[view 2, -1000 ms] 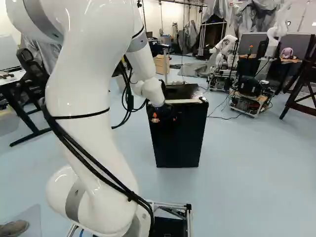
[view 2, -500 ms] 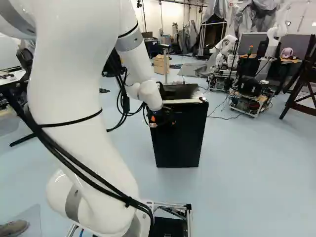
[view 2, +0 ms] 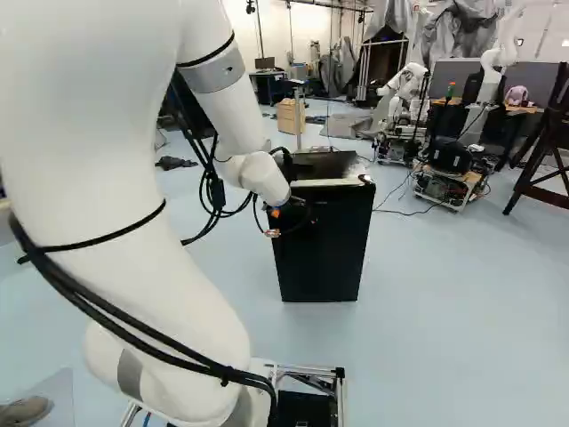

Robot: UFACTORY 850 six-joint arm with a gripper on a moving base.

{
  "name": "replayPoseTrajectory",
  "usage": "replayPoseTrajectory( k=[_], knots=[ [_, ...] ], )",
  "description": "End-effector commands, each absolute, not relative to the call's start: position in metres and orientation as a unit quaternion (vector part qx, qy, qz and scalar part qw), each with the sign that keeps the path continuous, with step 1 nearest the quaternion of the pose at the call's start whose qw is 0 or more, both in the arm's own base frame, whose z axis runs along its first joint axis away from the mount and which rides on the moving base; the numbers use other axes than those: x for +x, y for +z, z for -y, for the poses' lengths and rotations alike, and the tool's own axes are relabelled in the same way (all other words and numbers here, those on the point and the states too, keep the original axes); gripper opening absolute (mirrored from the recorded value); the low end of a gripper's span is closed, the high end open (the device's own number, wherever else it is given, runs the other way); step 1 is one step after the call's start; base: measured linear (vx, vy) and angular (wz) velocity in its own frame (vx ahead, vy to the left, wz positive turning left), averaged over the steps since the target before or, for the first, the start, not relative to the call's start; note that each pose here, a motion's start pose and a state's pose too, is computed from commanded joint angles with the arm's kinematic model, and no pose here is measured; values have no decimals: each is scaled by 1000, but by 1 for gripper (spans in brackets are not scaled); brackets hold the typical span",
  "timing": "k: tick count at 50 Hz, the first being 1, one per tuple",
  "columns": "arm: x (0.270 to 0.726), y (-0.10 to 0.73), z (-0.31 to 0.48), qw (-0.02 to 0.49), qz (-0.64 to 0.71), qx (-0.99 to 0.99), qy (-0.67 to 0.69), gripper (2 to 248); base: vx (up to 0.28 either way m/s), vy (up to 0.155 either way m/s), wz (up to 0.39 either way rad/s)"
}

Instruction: Grab a drink from the fridge

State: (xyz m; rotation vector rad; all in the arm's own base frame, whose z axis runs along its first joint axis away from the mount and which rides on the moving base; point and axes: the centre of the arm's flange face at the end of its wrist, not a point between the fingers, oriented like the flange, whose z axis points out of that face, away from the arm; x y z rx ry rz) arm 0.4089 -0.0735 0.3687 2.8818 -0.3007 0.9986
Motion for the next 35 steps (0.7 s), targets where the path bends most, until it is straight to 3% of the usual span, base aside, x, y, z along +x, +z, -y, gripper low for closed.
replayPoseTrajectory(
  k=[35],
  knots=[
    [415,390,59,62,77,875,473,247,0,0,0]
  ],
)
